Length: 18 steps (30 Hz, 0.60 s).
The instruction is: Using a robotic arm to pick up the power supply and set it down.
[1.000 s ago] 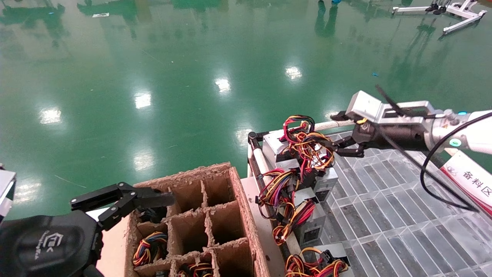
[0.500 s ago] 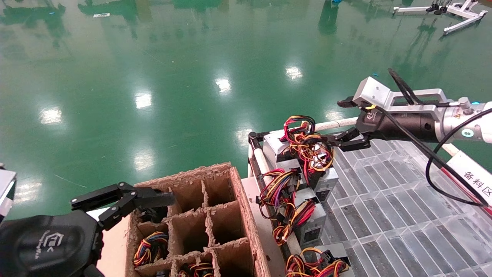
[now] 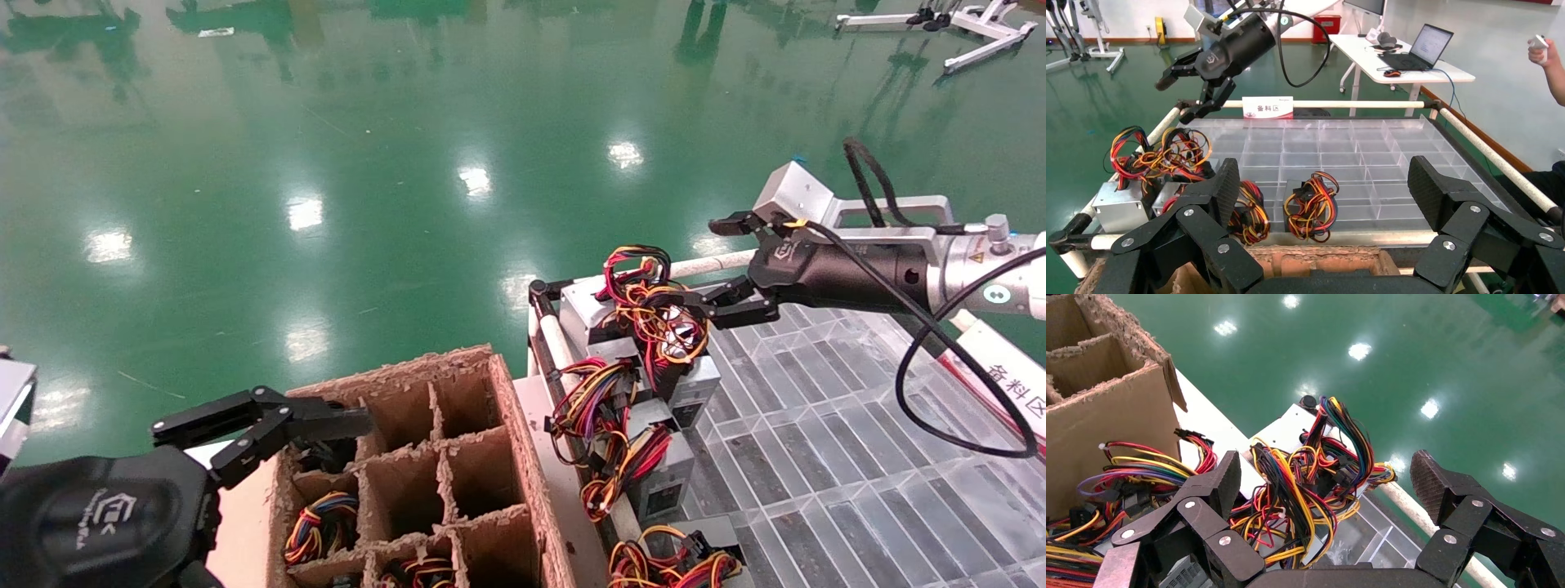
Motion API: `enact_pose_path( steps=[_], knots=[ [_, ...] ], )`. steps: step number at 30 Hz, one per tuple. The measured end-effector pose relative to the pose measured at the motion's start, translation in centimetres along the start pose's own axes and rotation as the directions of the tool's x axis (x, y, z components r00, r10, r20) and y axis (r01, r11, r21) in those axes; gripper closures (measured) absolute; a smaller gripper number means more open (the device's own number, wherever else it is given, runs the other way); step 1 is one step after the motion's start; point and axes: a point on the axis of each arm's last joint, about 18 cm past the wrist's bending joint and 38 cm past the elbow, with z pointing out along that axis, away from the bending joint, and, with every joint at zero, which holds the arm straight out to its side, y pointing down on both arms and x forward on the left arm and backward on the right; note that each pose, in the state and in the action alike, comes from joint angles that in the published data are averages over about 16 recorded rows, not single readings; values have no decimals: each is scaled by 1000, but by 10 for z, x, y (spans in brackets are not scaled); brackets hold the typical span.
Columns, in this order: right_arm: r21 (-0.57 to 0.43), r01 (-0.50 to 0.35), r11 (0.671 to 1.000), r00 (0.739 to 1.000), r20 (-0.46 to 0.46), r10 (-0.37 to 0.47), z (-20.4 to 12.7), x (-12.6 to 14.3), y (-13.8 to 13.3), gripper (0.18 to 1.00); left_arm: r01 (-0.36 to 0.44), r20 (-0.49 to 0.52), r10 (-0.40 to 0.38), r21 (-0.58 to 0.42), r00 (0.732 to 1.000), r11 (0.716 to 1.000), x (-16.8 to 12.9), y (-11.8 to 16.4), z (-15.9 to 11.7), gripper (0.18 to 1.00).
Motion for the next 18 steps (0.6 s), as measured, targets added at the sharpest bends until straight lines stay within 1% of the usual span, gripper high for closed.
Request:
enact_pose_path(
  steps=[8,18],
  knots=[
    [96,-53,994,998,41,49,1,-17,0,178,0,0,0,0,1000,1000,0,0,0,184],
    [213,-120,970,989,115,97,-6,-44,-1,178,0,0,0,0,1000,1000,0,0,0,184]
  ],
)
